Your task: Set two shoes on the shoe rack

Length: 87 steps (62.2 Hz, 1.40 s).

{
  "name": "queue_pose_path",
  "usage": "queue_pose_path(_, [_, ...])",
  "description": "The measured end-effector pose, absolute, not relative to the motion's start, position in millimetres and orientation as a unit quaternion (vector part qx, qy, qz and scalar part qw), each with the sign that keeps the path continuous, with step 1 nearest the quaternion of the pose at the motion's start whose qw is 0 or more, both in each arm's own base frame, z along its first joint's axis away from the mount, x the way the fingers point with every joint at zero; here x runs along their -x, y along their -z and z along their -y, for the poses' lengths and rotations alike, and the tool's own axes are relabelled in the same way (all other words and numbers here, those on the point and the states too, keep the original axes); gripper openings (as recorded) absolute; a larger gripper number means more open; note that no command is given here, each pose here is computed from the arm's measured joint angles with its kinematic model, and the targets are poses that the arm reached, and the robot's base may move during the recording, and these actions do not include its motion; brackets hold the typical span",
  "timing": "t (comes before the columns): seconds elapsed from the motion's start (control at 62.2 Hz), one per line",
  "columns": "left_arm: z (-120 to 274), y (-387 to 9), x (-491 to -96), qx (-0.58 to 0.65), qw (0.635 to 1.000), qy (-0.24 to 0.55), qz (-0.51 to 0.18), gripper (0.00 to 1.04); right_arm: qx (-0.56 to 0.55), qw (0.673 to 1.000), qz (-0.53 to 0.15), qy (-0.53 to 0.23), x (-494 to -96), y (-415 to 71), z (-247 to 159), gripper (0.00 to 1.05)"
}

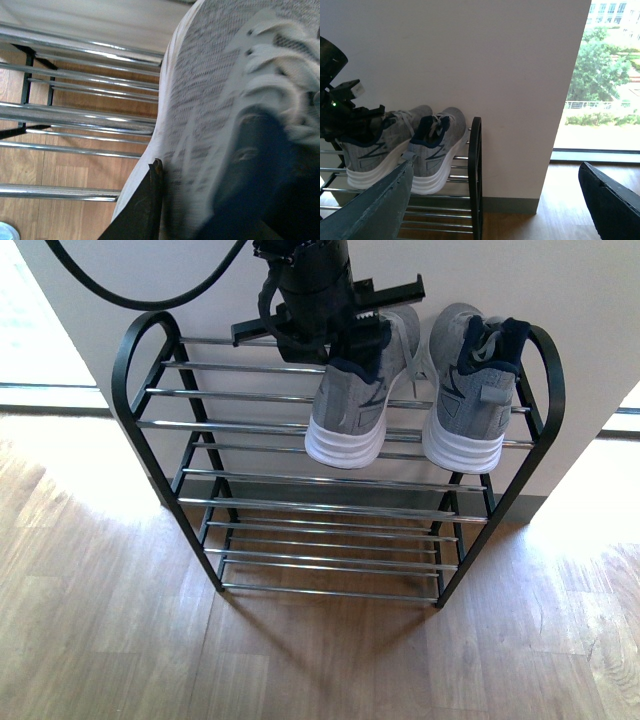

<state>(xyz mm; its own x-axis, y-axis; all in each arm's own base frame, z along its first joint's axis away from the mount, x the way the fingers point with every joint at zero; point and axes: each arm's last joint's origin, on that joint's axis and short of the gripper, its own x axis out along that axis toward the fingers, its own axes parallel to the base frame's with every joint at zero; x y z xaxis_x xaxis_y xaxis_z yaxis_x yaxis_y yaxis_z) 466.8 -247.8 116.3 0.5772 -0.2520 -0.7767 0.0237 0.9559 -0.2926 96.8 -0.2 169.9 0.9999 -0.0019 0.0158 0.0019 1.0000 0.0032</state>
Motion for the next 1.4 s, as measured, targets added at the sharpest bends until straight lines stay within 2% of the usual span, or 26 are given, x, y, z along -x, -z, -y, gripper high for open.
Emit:
queue_pose_path(0.209, [245.7, -131.7, -459.9, 0.126, 0.897, 0.063, -0.42, 0.63, -0.002, 1.0, 0.008, 0.001, -96.8, -169.9, 0.2, 0.96])
queue_pose_path(0.257, [240.8, -146.4, -453.1, 0.131, 0.907, 0.056, -0.395, 0.78, -0.002, 1.0, 0.008, 0.001, -96.8, -169.8, 0.2, 0.96])
queue_pose_path(0.386, [224.8, -177.3, -439.8, 0.139, 0.927, 0.029, -0.348, 0.97, -0.002, 1.0, 0.008, 0.001, -96.8, -169.8, 0.2, 0.96])
queue_pose_path(0.611, [169.4, -229.8, -399.6, 0.14, 0.955, -0.063, -0.253, 0.95, -0.002, 1.0, 0.008, 0.001, -96.8, -169.8, 0.2, 0.96])
queue_pose_path(0.772, [119.6, -253.5, -348.1, 0.128, 0.96, -0.139, -0.205, 0.95, -0.002, 1.0, 0.008, 0.001, -96.8, -169.8, 0.2, 0.96])
queue_pose_path(1.174, [59.5, -268.2, -202.8, 0.144, 0.948, -0.241, -0.147, 0.95, -0.002, 1.0, 0.008, 0.001, -96.8, -169.8, 0.2, 0.96])
queue_pose_path(1.399, [43.7, -271.0, -175.5, 0.169, 0.943, -0.263, -0.112, 0.95, -0.002, 1.0, 0.008, 0.001, -96.8, -169.8, 0.2, 0.96])
